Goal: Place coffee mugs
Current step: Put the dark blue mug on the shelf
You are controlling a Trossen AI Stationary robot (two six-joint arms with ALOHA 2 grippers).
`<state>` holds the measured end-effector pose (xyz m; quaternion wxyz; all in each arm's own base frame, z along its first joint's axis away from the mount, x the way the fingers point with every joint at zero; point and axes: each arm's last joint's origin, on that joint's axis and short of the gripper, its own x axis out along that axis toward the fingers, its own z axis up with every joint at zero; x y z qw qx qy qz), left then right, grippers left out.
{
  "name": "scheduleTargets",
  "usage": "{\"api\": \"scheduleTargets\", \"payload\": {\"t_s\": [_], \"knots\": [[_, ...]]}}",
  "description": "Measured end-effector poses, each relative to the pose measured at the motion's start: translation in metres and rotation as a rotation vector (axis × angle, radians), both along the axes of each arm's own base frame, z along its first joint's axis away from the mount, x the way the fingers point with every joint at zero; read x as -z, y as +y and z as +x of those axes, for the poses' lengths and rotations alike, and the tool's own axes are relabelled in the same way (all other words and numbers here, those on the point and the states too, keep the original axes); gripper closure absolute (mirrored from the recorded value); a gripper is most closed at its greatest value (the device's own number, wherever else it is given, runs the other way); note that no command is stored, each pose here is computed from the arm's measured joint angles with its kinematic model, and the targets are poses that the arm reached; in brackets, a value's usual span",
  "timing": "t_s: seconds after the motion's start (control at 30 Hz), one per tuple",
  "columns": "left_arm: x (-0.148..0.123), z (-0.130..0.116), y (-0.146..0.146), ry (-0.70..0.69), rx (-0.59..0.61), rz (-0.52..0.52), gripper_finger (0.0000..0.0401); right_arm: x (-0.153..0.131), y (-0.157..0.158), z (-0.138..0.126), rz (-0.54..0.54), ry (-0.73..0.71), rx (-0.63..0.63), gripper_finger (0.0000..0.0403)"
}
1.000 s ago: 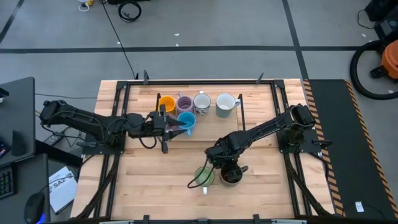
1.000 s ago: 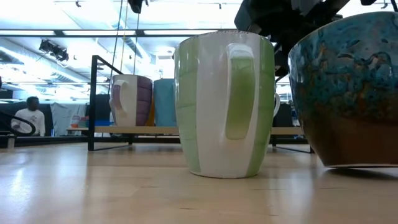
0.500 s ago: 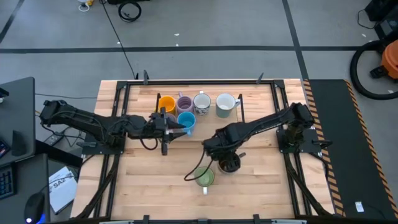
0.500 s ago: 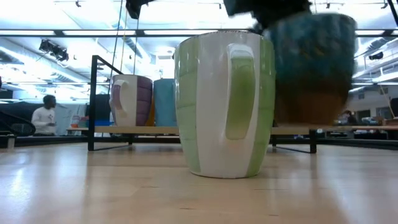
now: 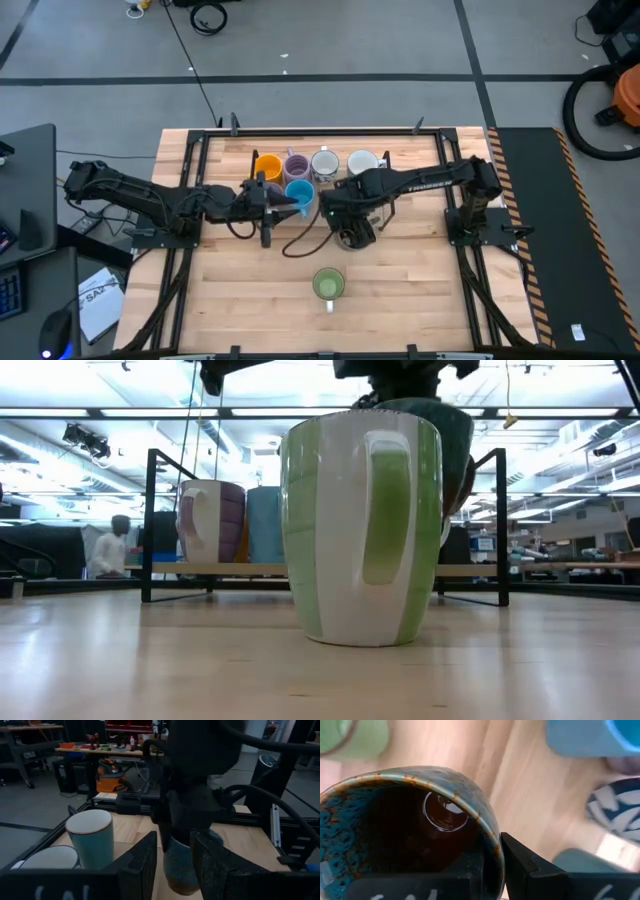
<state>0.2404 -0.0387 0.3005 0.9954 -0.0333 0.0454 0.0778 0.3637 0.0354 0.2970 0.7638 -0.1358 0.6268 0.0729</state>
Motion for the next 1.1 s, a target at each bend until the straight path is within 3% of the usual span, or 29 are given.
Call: {"api": "scheduleTargets", "payload": {"t_s": [0.17,0.57,1.1], "knots": [[0.000,0.000,0.000,0.001,-0.014,0.002,0.0278,0.000,-0.026,0.001,-0.011,0.006,0.007,0.0353],[0.005,-0.001,0.001,0.051,-0.017,0.014,0.0278,0.001,-0.095,-0.010,0.047,0.068,0.205,0.0353],[0.010,-0.002,0.001,0.109,-0.016,0.025,0.0278,0.002,-0.120,-0.021,0.116,0.125,0.369,0.0353]]}}
